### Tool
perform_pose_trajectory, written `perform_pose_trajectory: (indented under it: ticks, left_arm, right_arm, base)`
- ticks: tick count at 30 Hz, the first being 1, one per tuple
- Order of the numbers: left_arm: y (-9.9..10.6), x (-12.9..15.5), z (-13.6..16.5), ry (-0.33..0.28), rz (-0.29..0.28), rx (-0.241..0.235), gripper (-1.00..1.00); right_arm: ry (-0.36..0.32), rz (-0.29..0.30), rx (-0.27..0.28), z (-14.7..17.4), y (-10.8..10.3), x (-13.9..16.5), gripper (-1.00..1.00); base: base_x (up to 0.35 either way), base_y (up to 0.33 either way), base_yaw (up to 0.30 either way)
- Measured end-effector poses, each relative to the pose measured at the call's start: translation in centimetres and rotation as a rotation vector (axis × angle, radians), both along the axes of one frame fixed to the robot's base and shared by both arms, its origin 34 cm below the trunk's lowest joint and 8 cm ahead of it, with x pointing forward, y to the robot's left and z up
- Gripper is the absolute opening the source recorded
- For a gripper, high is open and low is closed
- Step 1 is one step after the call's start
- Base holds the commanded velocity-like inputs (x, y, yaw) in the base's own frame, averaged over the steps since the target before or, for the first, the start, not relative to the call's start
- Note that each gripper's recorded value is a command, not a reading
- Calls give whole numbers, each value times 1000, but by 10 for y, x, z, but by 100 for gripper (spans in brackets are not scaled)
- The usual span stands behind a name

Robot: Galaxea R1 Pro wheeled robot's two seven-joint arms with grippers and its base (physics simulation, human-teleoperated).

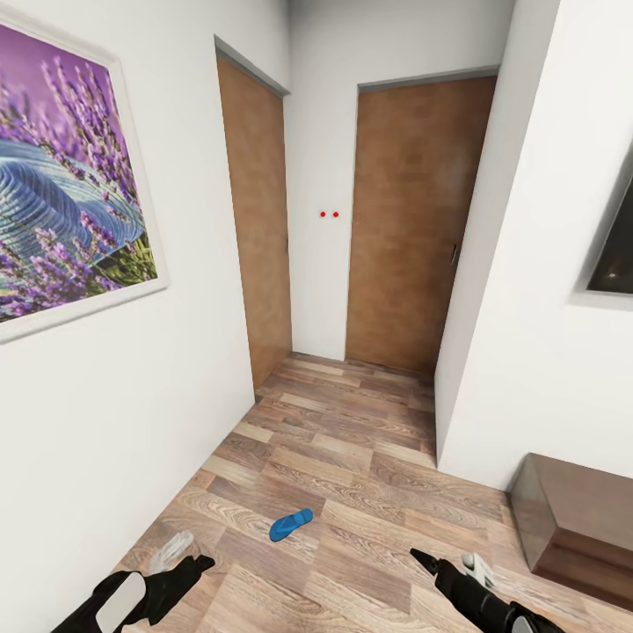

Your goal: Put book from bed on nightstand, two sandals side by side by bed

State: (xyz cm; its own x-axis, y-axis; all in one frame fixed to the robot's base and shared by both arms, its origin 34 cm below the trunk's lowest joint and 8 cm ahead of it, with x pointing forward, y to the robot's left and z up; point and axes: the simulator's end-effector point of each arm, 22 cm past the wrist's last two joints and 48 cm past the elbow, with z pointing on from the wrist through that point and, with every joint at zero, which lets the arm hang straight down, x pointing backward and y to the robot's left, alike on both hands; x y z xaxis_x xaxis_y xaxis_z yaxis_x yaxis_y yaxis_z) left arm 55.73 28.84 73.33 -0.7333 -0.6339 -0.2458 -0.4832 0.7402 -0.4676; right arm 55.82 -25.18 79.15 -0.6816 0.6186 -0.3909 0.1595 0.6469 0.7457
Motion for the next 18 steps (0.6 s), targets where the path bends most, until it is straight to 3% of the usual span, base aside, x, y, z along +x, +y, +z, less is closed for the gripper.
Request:
perform_pose_trajectory:
  ticks: [12, 18]
  left_arm:
    - [-4, 4, -11, 1, 2, -11, 100]
    - [-3, 1, -20, 15, 3, -13, 100]
  right_arm:
    - [-57, 40, 72, 3, 13, 4, 100]
    - [-69, 44, 80, 0, 14, 7, 100]
  base:
    - [0, 0, 0]
    - [0, 0, 0]
